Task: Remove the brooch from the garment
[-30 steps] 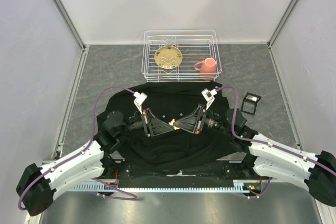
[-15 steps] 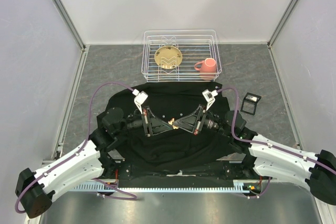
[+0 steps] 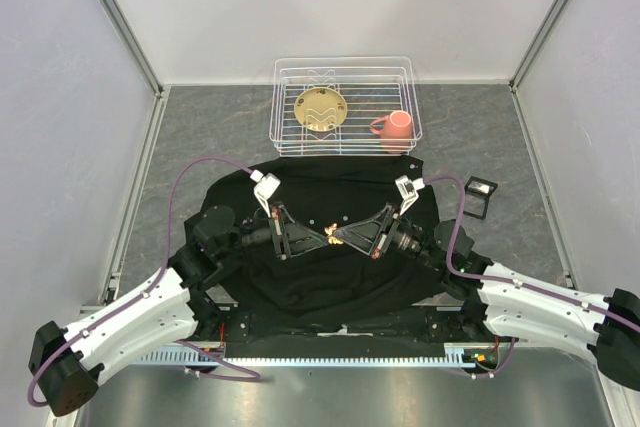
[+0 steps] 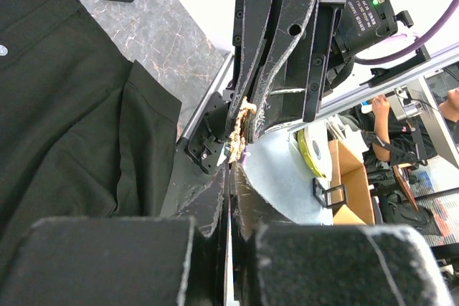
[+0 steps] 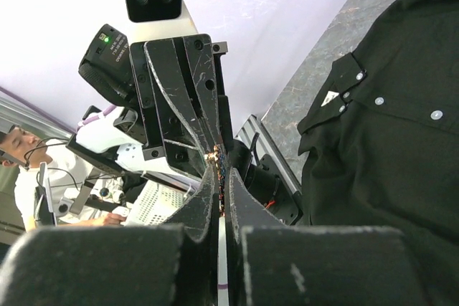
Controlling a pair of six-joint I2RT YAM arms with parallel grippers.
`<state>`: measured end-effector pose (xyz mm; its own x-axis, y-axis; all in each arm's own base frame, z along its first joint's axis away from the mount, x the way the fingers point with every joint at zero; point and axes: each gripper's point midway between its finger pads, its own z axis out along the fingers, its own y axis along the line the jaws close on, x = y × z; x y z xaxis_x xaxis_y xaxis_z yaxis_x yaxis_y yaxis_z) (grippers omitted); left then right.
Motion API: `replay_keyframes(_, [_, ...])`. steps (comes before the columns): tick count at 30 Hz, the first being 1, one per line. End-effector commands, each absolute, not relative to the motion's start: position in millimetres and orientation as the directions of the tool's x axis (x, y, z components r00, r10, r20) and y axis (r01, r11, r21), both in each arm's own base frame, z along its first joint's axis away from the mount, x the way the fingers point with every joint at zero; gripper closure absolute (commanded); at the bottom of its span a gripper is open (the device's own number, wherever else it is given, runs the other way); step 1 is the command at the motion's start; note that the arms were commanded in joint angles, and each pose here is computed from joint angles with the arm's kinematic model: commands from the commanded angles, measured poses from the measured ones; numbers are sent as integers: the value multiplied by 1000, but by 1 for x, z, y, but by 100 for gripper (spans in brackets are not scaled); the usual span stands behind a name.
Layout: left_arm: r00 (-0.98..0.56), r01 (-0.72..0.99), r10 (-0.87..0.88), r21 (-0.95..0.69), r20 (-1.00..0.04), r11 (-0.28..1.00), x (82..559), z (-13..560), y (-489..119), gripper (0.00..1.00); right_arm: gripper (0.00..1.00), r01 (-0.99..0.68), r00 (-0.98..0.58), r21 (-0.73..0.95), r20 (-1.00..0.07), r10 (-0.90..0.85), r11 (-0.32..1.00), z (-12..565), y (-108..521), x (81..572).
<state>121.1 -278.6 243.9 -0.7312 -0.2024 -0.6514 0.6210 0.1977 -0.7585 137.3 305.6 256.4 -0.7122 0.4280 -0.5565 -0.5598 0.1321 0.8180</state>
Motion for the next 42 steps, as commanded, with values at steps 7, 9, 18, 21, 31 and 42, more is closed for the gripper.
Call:
replay_keyframes(7, [-700,676,-250,-734,-669,74,104,274,-271,59,100,-673,-662,738,-625,414,38,280,303,119])
replay_keyframes(9, [-697,684,-250,-728,-672,51,100,277,-270,56,100,-692,-656,721,-641,399,22,282,303,114])
replay_keyframes(18, [-721,669,-245,-744,-648,0,98,283,-275,53,100,-746,-647,661,-687,329,-87,299,307,92])
replay_keyframes(21, [-723,669,-242,-744,-647,-7,98,286,-277,57,100,-744,-653,661,-685,322,-102,299,309,89])
replay_keyframes(31, [-740,661,-198,-750,-642,-39,93,281,-282,78,100,-739,-652,667,-676,343,-90,297,311,96])
replay_keyframes(42, [-706,689,-231,-725,-670,0,96,278,-276,98,90,-695,-632,716,-649,422,60,281,300,121])
